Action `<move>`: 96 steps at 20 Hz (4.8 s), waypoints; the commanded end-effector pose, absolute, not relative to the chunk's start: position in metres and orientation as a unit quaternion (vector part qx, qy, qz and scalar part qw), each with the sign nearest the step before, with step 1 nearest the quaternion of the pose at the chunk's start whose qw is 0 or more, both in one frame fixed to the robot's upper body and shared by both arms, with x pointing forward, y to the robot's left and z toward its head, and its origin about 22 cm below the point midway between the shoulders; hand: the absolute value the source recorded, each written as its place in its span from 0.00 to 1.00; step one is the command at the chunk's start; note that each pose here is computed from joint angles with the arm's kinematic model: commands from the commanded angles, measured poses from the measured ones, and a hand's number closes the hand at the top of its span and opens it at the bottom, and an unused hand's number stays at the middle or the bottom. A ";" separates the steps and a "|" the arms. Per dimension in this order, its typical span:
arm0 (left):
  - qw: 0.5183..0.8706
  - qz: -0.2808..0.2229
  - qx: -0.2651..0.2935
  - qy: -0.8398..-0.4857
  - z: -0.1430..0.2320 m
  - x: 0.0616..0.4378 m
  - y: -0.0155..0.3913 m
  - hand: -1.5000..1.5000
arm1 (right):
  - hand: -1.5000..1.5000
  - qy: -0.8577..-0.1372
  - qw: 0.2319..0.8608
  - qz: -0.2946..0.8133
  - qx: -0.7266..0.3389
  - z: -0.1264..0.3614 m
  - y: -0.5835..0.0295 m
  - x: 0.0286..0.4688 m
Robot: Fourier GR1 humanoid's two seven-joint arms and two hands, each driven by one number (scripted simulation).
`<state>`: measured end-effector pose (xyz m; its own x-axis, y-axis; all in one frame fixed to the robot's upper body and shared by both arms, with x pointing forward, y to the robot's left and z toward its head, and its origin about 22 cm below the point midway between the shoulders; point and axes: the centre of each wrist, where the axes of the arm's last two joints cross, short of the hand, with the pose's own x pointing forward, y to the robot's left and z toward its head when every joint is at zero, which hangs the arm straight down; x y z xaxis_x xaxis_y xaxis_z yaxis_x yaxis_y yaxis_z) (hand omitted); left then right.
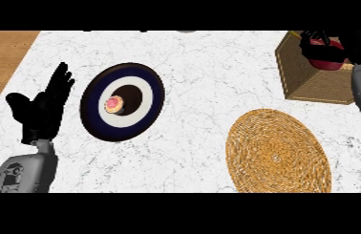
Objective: Pick the pear from the placemat and place it in the basket
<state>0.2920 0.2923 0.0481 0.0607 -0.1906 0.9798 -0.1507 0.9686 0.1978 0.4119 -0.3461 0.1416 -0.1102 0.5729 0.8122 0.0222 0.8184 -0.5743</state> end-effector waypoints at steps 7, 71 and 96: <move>0.714 -0.024 0.123 -0.689 0.047 0.293 0.276 0.50 | 1.00 -0.699 0.356 0.437 -0.440 0.145 -0.361 0.398; 0.701 -0.035 0.111 -0.704 0.054 0.300 0.266 0.50 | 1.00 -0.469 0.523 0.527 -0.478 0.090 -0.381 0.422; 0.707 -0.028 0.116 -0.698 0.048 0.290 0.275 0.50 | 0.00 -0.671 0.660 0.110 -0.319 0.150 -0.515 0.352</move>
